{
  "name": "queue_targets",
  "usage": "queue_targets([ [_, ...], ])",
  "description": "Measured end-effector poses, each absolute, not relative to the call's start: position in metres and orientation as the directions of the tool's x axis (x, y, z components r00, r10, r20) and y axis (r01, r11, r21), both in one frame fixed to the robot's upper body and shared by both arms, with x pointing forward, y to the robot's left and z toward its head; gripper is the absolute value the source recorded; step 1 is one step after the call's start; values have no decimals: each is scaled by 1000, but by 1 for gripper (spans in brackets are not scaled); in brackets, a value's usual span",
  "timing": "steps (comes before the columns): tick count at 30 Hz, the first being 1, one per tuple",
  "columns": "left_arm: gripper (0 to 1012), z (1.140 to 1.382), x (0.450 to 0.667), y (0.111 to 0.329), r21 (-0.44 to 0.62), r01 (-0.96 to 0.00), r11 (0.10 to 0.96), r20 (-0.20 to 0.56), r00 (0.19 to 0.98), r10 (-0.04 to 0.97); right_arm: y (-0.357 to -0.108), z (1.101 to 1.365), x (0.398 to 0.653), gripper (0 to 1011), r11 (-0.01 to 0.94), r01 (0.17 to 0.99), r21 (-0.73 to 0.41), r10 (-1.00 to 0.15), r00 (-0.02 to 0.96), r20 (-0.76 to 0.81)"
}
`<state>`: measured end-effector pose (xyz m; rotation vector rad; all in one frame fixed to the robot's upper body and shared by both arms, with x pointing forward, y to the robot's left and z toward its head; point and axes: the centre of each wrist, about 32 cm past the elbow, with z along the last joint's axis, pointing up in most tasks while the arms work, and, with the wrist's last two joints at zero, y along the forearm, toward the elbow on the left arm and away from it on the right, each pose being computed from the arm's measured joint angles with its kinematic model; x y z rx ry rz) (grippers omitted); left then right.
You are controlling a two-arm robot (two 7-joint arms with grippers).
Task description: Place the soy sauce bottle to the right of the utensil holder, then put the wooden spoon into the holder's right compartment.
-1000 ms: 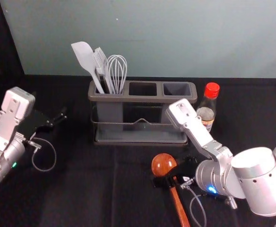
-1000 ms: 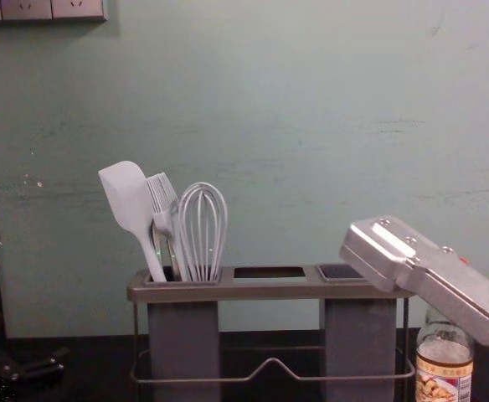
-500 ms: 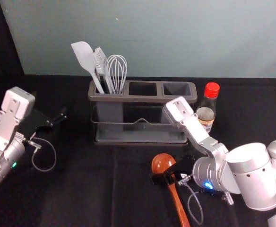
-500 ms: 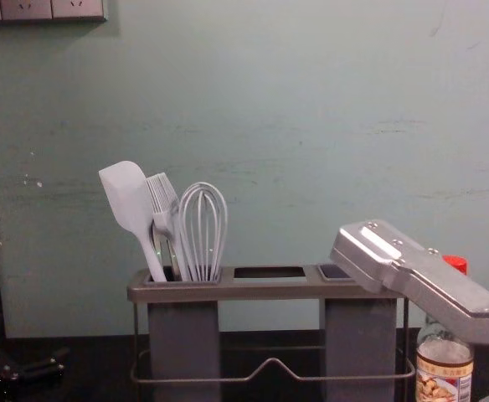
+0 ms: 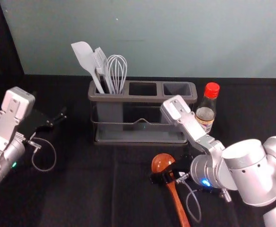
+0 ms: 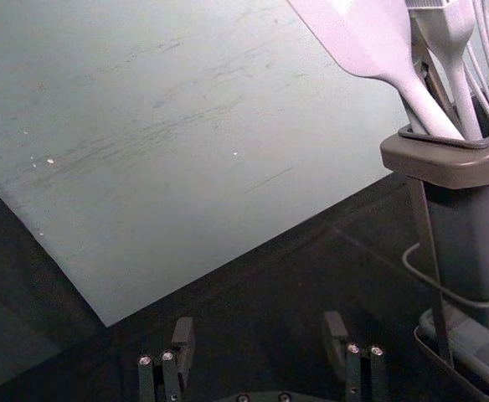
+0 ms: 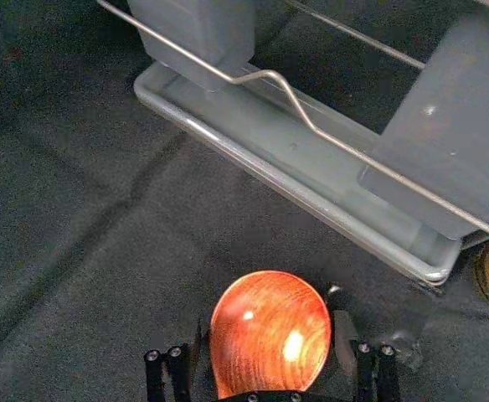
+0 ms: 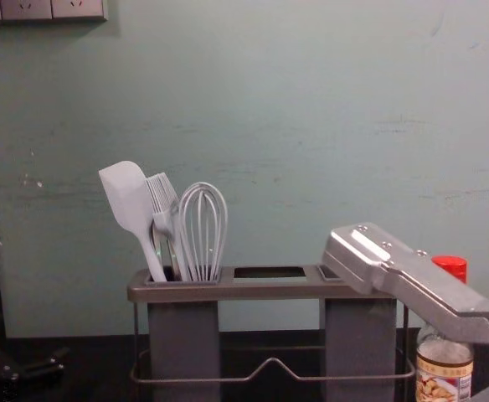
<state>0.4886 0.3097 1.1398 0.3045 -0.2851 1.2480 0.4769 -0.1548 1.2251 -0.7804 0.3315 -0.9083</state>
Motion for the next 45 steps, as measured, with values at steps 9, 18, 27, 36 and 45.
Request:
queue_targets([
  [9, 1005, 1140, 489, 310, 70, -955, 287, 374, 292, 880, -152, 1224, 480, 1003, 372, 577, -727, -804, 592, 58],
  [18, 1005, 1140, 489, 310, 70, -955, 287, 374, 292, 880, -152, 1223, 481, 1002, 375, 581, -722, -804, 591, 58],
  [27, 1005, 1140, 489, 310, 70, -955, 287, 374, 292, 880, -153, 1221, 481, 1003, 371, 580, -725, -805, 590, 60],
  [36, 1005, 1140, 489, 310, 70, -955, 287, 374, 292, 880, -156, 1220, 481, 997, 371, 580, -726, -807, 588, 57],
  [45, 1005, 1140, 489, 310, 70, -955, 287, 374, 292, 880, -159, 1221, 479, 849, 374, 582, -722, -809, 585, 53],
])
